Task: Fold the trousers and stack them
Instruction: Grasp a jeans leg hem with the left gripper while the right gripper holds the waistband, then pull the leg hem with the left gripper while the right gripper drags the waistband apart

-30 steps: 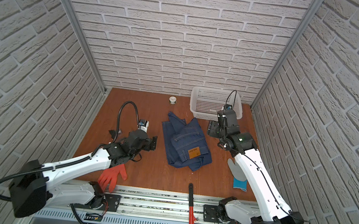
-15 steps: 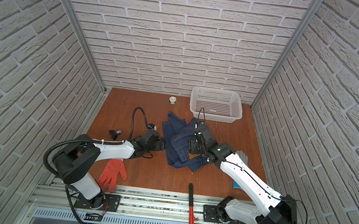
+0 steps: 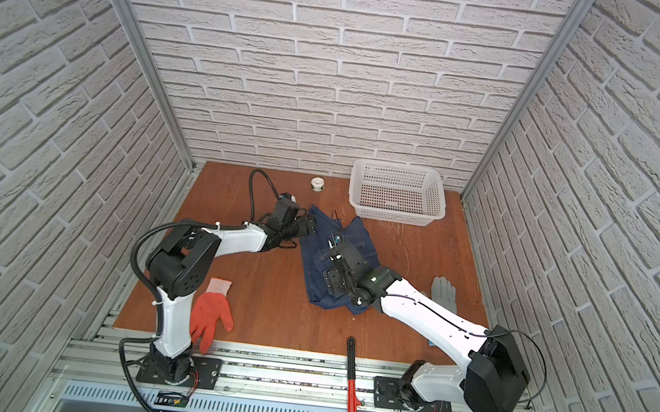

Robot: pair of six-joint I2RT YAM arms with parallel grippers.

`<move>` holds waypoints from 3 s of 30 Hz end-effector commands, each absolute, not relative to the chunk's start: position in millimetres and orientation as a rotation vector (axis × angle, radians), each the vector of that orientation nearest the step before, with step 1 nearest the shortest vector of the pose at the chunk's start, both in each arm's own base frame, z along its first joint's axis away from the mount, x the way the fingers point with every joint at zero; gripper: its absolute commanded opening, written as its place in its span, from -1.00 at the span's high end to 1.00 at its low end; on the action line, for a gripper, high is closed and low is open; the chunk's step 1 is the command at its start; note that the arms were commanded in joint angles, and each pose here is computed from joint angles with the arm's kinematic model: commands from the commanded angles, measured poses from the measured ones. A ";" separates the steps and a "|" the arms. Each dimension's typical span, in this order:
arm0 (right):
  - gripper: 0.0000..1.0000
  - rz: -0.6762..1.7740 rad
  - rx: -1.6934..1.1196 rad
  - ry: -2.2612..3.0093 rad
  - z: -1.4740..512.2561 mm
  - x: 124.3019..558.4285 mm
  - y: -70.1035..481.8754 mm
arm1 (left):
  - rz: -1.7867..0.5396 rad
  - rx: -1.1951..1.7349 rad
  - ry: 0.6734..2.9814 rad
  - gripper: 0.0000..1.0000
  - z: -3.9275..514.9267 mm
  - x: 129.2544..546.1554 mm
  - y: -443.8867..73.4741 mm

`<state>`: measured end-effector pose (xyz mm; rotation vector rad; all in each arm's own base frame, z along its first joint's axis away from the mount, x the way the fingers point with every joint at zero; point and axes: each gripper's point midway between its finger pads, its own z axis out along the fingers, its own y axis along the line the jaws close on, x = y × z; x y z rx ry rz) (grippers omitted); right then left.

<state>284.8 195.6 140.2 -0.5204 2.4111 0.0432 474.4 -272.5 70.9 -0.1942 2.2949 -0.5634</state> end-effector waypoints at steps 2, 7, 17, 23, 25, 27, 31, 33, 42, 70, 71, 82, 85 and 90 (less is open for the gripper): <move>-0.61 0.031 -0.540 2.369 139.1 292.7 202.3 | -0.556 -0.112 2.369 -0.96 46.0 487.9 -286.8; -0.63 0.012 -0.566 2.394 126.3 291.2 203.1 | -0.546 -0.090 2.391 -0.96 31.3 506.0 -295.2; -0.69 -0.039 -0.624 2.421 106.7 286.8 219.2 | -0.590 -0.102 2.439 -0.49 10.1 514.1 -309.2; -0.73 -0.074 -0.606 2.421 98.6 294.6 227.6 | -0.583 -0.092 2.484 -0.10 -4.5 509.0 -309.3; -0.72 -0.139 -0.534 2.416 96.5 302.4 220.9 | -0.563 -0.090 2.505 0.07 -11.1 505.7 -306.5; -0.65 -0.199 -0.472 2.404 94.1 309.0 214.7 | -0.553 -0.094 2.515 0.33 -16.0 502.8 -303.6; 0.04 -0.284 -0.368 2.386 93.8 317.0 202.0 | -0.537 -0.125 2.508 1.00 -16.4 499.6 -291.5; 0.47 -0.300 -0.336 2.377 97.9 317.2 196.1 | -0.534 -0.155 2.491 1.00 -13.6 499.1 -280.7; 0.88 -0.234 -0.281 2.294 168.3 296.3 167.0 | -0.495 -0.302 2.415 1.00 15.4 489.2 -206.3; 0.88 -0.479 0.372 2.012 289.9 249.8 -10.1 | 0.075 -0.896 2.006 1.00 188.9 268.9 86.9; 0.88 -0.463 0.370 2.019 287.6 252.7 -9.3 | 0.076 -0.896 1.999 1.00 191.7 269.1 87.6; 0.88 -0.429 0.410 2.013 292.0 269.0 -12.8 | 0.095 -0.872 1.937 1.00 237.6 276.3 94.6; 0.88 -0.449 0.431 2.039 281.6 276.0 -17.7 | 0.053 -0.877 2.003 1.00 223.0 290.4 91.9; 0.88 -0.442 0.493 2.108 255.0 296.6 -27.8 | -0.050 -0.874 2.123 1.00 197.3 318.7 79.0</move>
